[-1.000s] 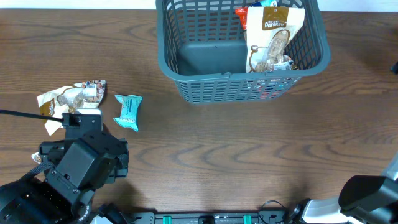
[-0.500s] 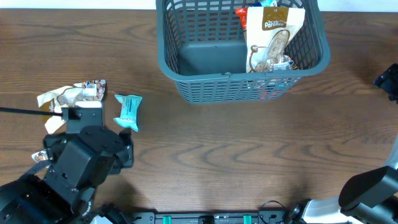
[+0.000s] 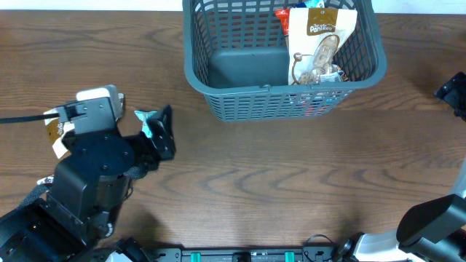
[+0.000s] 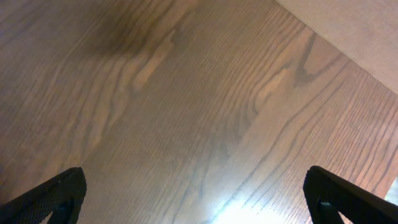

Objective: Pack container
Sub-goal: 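Move the left gripper over the left beige wrappers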

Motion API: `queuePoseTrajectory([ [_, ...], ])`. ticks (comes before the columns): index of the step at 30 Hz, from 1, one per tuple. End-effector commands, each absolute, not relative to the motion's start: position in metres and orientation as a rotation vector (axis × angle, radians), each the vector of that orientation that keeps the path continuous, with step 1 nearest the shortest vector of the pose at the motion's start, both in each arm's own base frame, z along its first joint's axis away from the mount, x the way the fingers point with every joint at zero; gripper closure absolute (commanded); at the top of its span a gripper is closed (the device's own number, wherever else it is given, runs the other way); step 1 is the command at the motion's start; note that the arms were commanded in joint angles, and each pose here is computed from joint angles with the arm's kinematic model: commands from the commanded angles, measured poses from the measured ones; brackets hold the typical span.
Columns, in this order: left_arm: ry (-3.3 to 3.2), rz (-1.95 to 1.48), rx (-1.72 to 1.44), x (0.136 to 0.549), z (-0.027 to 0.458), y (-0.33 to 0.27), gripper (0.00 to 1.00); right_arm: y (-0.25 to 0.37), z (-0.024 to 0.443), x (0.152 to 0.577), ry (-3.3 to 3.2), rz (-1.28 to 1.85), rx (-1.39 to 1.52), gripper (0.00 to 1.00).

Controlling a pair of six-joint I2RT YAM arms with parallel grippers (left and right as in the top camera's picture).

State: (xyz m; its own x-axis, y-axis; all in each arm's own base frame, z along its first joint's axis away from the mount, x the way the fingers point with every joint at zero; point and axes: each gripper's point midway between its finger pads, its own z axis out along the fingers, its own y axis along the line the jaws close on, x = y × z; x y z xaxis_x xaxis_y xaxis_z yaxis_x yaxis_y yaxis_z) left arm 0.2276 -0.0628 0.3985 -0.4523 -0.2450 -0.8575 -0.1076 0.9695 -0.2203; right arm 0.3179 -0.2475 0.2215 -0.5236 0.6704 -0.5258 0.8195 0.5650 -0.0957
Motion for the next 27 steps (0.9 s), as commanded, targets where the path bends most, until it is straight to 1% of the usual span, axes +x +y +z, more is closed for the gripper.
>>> queuePoseTrajectory([
  [1,1.84,0.037,-0.548,0.232,0.422,-0.012,0.01,-0.245,0.219,0.319,2.363,-0.42,1.218,0.01],
  [6,1.629,0.052,-0.92,0.235,0.427,0.024,0.01,-0.237,0.217,0.325,2.376,-0.342,1.202,0.01],
  [10,1.477,0.061,-1.191,0.239,0.417,0.055,0.01,-0.236,0.216,0.324,2.384,-0.337,1.204,0.01],
  [12,1.398,0.091,-1.343,0.237,0.404,0.075,0.01,-0.235,0.214,0.322,2.396,-0.337,1.208,0.01],
  [15,1.366,0.122,-1.583,0.233,0.369,0.097,0.01,-0.233,0.213,0.319,2.412,-0.337,1.213,0.01],
  [19,1.43,0.191,-1.932,0.221,0.309,0.115,0.01,-0.232,0.212,0.317,2.421,-0.337,1.216,0.01],
  [22,1.47,0.198,-2.093,0.226,0.281,0.121,0.01,-0.231,0.211,0.317,2.423,-0.336,1.217,0.01],
  [25,1.556,0.184,-2.212,0.235,0.254,0.114,0.01,-0.231,0.211,0.317,2.423,-0.335,1.216,0.01],
  [27,1.611,0.213,-2.242,0.238,0.243,0.11,0.01,-0.231,0.211,0.317,2.425,-0.331,1.216,0.01],
])
